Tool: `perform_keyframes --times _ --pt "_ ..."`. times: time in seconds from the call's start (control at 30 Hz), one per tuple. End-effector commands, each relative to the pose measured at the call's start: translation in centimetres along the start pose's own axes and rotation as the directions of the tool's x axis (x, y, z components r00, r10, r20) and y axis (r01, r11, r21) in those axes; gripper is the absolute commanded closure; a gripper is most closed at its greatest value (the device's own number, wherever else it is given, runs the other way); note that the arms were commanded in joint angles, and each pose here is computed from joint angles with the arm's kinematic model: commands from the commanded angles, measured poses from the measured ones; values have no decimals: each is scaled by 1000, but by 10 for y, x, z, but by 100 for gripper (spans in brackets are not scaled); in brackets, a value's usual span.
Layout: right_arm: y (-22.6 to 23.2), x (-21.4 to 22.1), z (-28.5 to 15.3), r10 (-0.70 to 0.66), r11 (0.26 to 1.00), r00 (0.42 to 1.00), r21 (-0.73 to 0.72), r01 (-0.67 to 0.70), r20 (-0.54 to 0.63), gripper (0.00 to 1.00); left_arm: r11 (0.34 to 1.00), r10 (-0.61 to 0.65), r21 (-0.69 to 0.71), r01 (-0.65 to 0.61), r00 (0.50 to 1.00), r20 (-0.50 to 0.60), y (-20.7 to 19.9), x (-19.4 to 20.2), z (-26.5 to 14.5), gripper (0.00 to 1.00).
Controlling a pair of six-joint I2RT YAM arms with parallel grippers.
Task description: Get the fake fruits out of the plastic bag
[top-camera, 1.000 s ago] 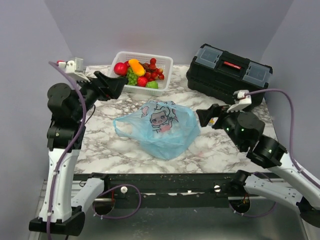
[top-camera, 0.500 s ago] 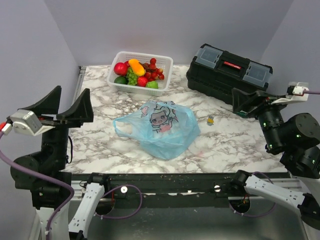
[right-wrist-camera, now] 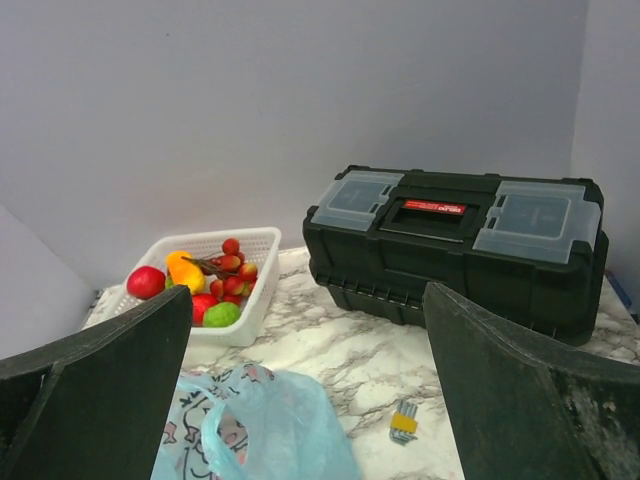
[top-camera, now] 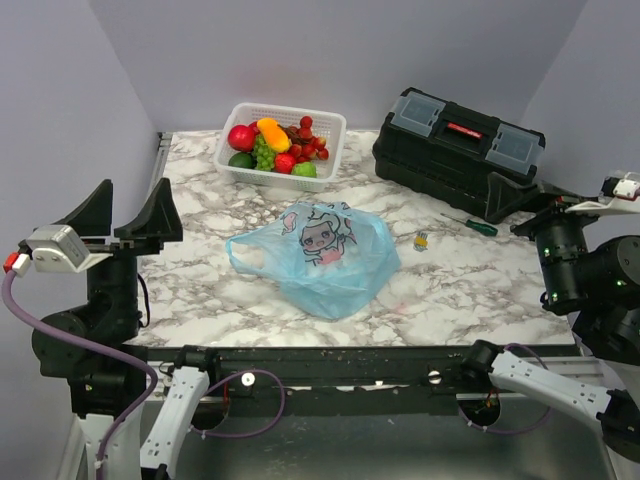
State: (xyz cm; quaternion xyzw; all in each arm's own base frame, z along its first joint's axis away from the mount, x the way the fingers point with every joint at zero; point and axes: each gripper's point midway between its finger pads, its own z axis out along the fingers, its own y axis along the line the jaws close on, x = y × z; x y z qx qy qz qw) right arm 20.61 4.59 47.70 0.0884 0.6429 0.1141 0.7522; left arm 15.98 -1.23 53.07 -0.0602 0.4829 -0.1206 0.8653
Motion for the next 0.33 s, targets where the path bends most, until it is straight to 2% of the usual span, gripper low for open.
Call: perform_keyframes --times 0.0,0.3 --pt "-6 4 -3 10 1000 1000 21 -10 -6 0 1000 5 -26 -6 1000 -18 5 7 5 5" --pt "-10 3 -3 22 999 1000 41 -22 6 0 999 17 -29 -18 1000 -21 7 11 9 6"
